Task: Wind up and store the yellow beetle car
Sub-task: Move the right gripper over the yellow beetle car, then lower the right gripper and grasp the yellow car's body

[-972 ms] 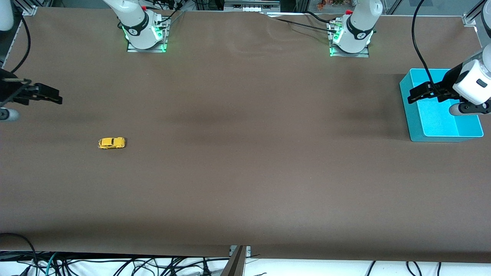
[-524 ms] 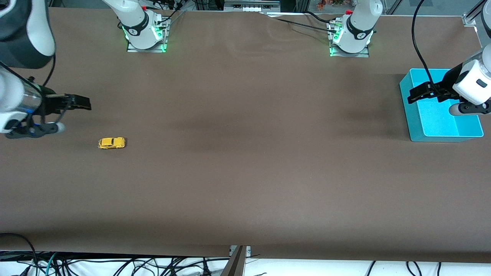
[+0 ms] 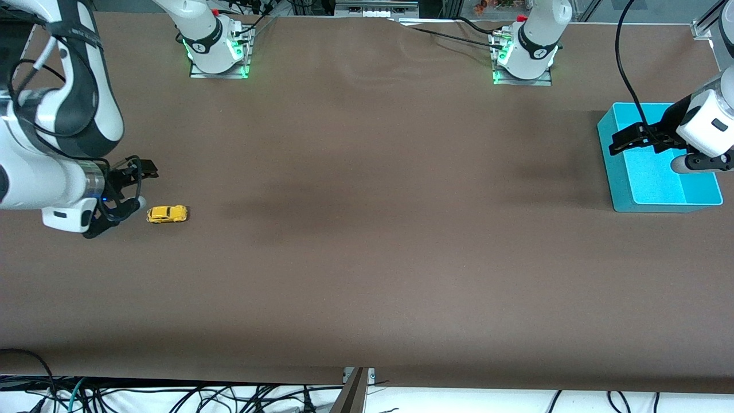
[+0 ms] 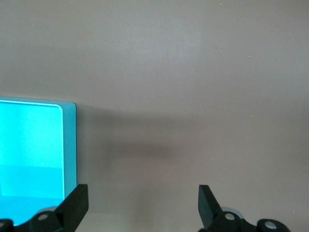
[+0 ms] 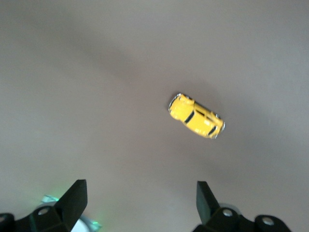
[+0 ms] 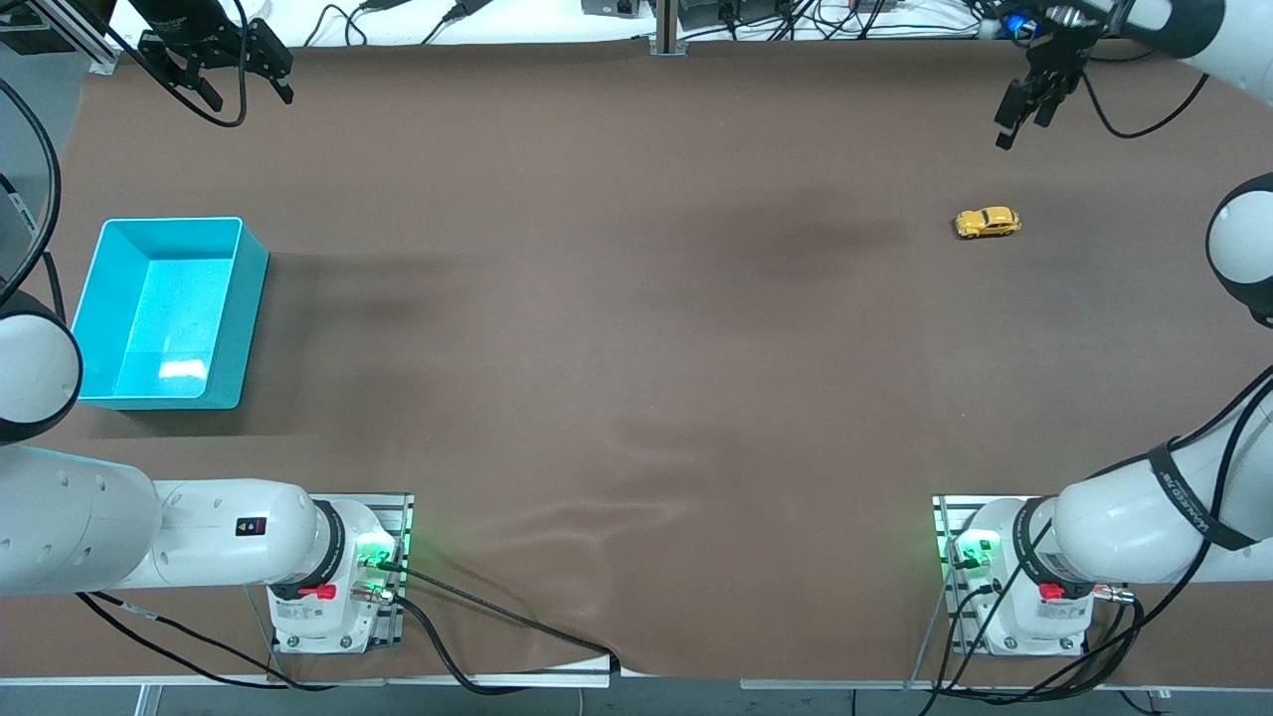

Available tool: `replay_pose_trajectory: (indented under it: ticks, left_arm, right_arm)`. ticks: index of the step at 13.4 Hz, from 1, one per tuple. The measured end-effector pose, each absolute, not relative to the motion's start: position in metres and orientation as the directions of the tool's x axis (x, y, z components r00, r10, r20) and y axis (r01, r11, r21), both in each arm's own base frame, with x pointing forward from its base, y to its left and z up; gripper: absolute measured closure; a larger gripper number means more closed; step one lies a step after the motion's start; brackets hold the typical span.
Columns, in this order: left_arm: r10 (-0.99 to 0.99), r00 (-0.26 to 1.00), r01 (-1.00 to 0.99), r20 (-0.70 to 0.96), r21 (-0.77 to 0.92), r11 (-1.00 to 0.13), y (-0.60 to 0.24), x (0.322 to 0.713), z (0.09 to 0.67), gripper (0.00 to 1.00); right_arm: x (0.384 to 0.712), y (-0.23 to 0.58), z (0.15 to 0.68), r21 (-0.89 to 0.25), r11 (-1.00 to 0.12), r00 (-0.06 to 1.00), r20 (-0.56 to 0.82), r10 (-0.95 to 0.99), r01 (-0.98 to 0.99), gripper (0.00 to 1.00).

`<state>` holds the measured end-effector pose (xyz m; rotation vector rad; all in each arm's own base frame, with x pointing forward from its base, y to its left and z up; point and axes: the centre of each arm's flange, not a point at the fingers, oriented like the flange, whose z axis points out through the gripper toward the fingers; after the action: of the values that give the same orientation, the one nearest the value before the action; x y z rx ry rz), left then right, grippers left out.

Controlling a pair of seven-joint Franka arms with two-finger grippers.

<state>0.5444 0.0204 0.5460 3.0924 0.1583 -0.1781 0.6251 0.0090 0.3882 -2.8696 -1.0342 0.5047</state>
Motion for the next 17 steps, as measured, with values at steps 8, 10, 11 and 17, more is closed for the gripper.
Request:
replay_pose_trajectory:
  ticks: [8,10,11,17]
  left_arm:
    - [0.099,0.988,0.104,-0.118,0.034,-0.994,0.02,0.545,0.545,0.0]
    - [0.1,0.988,0.104,-0.12,0.034,-0.994,0.021,0.545,0.544,0.0]
    - [0.1,0.987,0.105,-0.122,0.034,-0.994,0.021,0.546,0.543,0.0]
    - [0.1,0.987,0.105,-0.127,0.033,-0.994,0.021,0.547,0.54,0.0]
  right_arm:
    - [0.599,-0.026,0.303,-0.145,-0.305,0.287,-0.133,0.949,0.941,0.0]
    - [0.583,-0.024,0.288,-0.089,-0.232,0.223,-0.102,0.97,0.969,0.0]
    - [0.574,-0.026,0.278,-0.059,-0.189,0.183,-0.089,0.979,0.98,0.0]
    - [0.548,-0.056,0.245,0.047,0.008,-0.004,-0.082,0.997,0.999,0.0]
